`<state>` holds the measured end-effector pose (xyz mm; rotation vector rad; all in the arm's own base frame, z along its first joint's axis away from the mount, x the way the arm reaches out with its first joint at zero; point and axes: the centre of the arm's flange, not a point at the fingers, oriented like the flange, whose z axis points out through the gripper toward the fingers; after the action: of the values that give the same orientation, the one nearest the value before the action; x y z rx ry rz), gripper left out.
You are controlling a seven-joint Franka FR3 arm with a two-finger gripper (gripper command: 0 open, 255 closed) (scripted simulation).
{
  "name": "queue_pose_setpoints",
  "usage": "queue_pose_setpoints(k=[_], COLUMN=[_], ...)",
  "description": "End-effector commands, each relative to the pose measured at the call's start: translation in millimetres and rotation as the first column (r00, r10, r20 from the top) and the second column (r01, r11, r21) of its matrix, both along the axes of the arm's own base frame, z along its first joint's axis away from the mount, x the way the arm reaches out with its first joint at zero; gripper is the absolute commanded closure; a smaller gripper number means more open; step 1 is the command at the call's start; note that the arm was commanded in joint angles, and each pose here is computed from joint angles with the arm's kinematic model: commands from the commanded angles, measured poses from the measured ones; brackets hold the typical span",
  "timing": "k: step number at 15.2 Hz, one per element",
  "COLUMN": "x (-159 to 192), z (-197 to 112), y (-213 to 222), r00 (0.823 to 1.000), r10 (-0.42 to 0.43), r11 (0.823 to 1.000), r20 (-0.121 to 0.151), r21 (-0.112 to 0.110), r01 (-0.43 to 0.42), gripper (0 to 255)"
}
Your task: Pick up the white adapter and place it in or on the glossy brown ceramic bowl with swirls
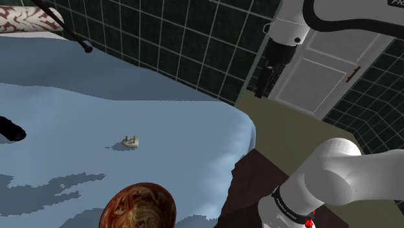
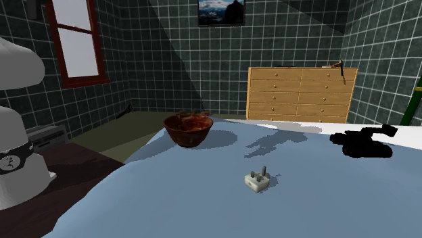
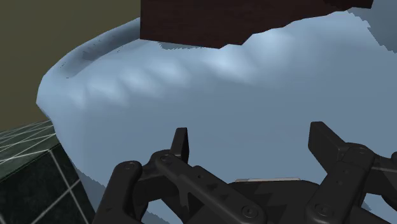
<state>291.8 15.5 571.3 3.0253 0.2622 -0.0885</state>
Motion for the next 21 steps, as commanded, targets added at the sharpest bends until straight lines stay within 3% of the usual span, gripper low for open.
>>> queue_pose_setpoints(k=[1,21], x=[0.0,146.2], z=[0.0,-159.3], y=[0.0,141.2], r00=[1.0,0.999], r10=[0.0,0.05], r11=[1.0,0.998], r20=[0.0,0.017], r21=[0.0,0.043], r01=[0.0,-0.051], gripper=[0,0])
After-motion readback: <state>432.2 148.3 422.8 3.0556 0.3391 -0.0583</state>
